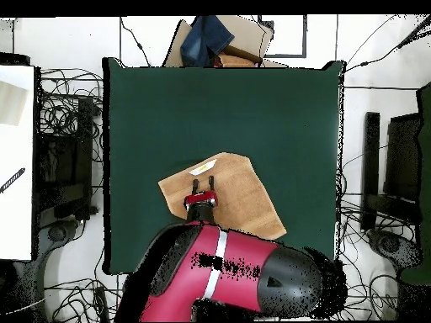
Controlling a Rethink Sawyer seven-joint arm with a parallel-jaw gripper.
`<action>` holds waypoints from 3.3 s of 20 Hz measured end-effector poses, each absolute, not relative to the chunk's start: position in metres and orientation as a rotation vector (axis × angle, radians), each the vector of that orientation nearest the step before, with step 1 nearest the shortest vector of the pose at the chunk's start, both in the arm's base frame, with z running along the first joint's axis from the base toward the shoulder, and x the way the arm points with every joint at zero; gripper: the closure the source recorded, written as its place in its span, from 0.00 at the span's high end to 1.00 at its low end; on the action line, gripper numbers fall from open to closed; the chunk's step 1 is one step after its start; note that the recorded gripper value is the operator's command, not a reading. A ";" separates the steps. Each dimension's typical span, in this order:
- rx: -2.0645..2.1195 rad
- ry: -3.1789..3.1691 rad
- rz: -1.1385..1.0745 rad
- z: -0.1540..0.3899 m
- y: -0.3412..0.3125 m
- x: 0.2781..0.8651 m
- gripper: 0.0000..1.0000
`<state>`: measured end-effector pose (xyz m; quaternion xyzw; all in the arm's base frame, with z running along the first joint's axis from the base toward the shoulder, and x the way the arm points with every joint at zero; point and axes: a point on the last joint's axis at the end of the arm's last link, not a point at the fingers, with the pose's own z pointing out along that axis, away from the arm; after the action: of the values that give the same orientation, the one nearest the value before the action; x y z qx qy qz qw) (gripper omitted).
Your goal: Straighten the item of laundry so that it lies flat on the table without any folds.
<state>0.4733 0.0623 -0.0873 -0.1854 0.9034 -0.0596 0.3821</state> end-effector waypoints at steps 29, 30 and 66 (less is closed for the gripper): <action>-0.432 2.110 -0.159 -0.108 0.062 0.464 1.00; -0.430 2.106 -0.160 -0.108 0.062 0.464 1.00; -0.258 2.064 -0.206 -0.116 0.083 0.611 1.00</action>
<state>0.6113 0.0826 -0.1160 -0.1066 0.8542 -0.0852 0.5017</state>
